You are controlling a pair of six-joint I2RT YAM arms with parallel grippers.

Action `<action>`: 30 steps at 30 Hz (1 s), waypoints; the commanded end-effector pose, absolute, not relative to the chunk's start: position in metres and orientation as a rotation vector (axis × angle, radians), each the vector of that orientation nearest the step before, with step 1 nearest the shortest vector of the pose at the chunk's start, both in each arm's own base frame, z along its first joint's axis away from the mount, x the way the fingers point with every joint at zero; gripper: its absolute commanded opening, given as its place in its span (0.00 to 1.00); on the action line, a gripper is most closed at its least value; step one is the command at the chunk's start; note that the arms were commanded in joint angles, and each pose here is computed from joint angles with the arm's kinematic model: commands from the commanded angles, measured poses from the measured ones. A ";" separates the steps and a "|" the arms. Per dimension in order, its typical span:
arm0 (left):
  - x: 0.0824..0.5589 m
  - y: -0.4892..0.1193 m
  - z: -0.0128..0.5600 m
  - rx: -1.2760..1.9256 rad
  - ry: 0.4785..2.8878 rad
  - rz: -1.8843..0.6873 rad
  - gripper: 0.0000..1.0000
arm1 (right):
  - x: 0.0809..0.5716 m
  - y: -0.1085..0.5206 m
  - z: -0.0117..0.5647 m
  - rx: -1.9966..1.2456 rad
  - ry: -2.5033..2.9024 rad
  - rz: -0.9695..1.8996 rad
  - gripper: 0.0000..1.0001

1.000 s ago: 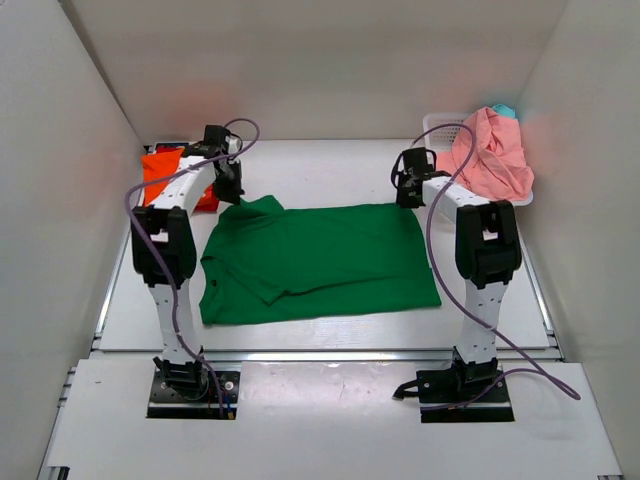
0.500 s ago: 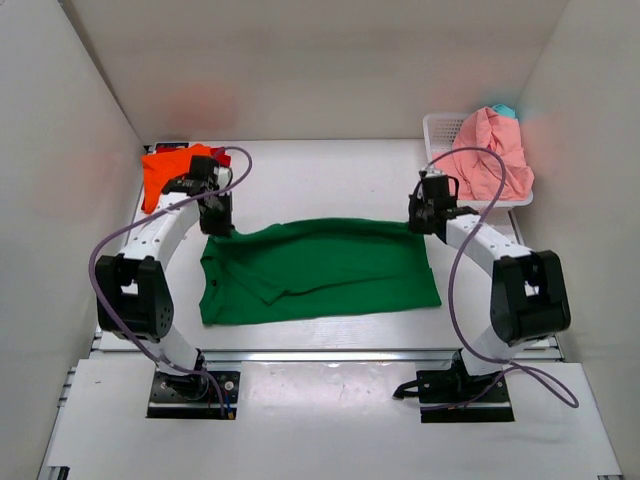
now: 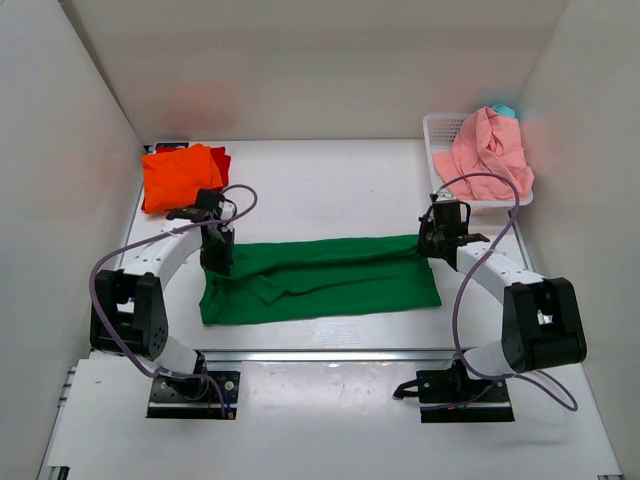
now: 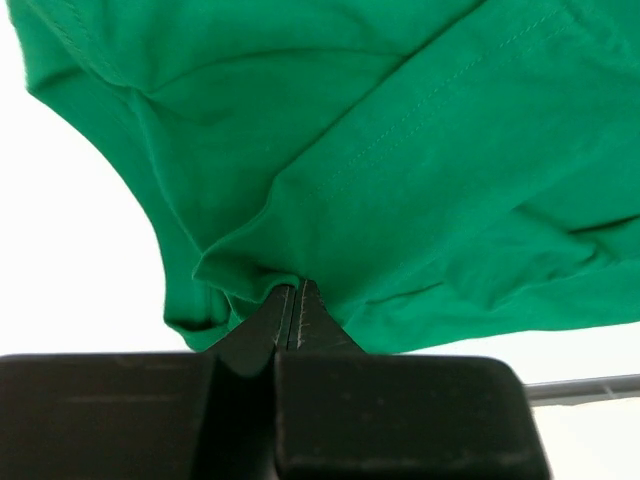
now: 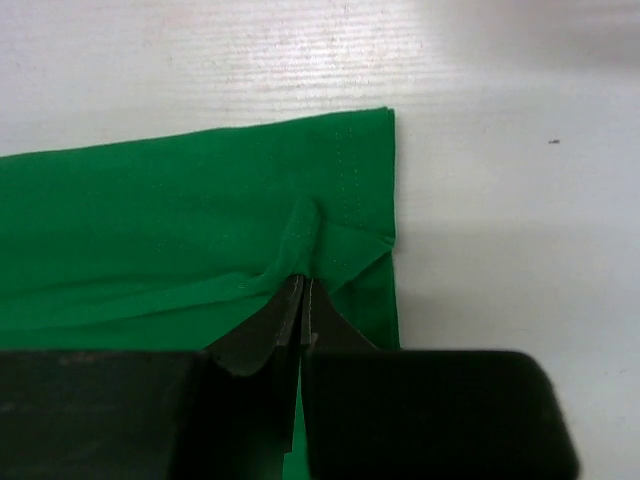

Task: Fold and stack the t-shirts
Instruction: Fold the other side of the tshirt into a rectangle

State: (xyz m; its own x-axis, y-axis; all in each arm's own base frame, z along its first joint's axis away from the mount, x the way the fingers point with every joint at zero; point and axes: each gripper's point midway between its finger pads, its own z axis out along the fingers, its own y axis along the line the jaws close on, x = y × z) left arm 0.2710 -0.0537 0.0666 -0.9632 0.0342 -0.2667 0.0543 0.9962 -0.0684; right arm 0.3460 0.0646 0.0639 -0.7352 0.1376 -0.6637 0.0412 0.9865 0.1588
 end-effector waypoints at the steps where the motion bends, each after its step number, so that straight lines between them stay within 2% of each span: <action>1: 0.263 -0.058 0.075 0.106 2.833 -0.128 0.00 | 0.356 0.059 0.070 0.143 2.335 0.177 0.00; 13: 0.243 -0.056 0.081 0.155 2.830 -0.118 0.00 | 0.330 0.052 0.045 0.190 2.421 0.153 0.00; 15: 0.237 -0.057 0.079 0.163 2.844 -0.124 0.00 | 0.324 0.049 0.049 0.226 2.429 0.127 0.07; 16: 0.237 -0.057 0.081 0.157 2.837 -0.129 0.04 | 0.321 0.046 0.050 0.255 2.438 0.112 0.17; 17: 0.236 -0.056 0.083 0.157 2.833 -0.129 0.22 | 0.321 0.044 0.058 0.276 2.413 0.111 0.20; 19: 0.241 -0.055 0.090 0.140 2.802 -0.126 0.32 | 0.319 0.043 0.074 0.279 2.372 0.105 0.21; 20: 0.243 -0.054 0.096 0.131 2.777 -0.112 0.43 | 0.320 0.049 0.080 0.251 2.351 0.125 0.22; 21: 0.247 -0.054 0.099 0.121 2.761 -0.100 0.49 | 0.323 0.052 0.090 0.228 2.319 0.140 0.23; 25: 0.254 -0.068 0.107 0.098 2.696 -0.154 0.46 | 0.349 0.068 0.106 0.150 2.276 0.222 0.23; 30: 0.255 -0.091 0.062 0.049 2.761 -0.177 0.38 | 0.379 0.096 0.088 0.010 2.338 0.314 0.21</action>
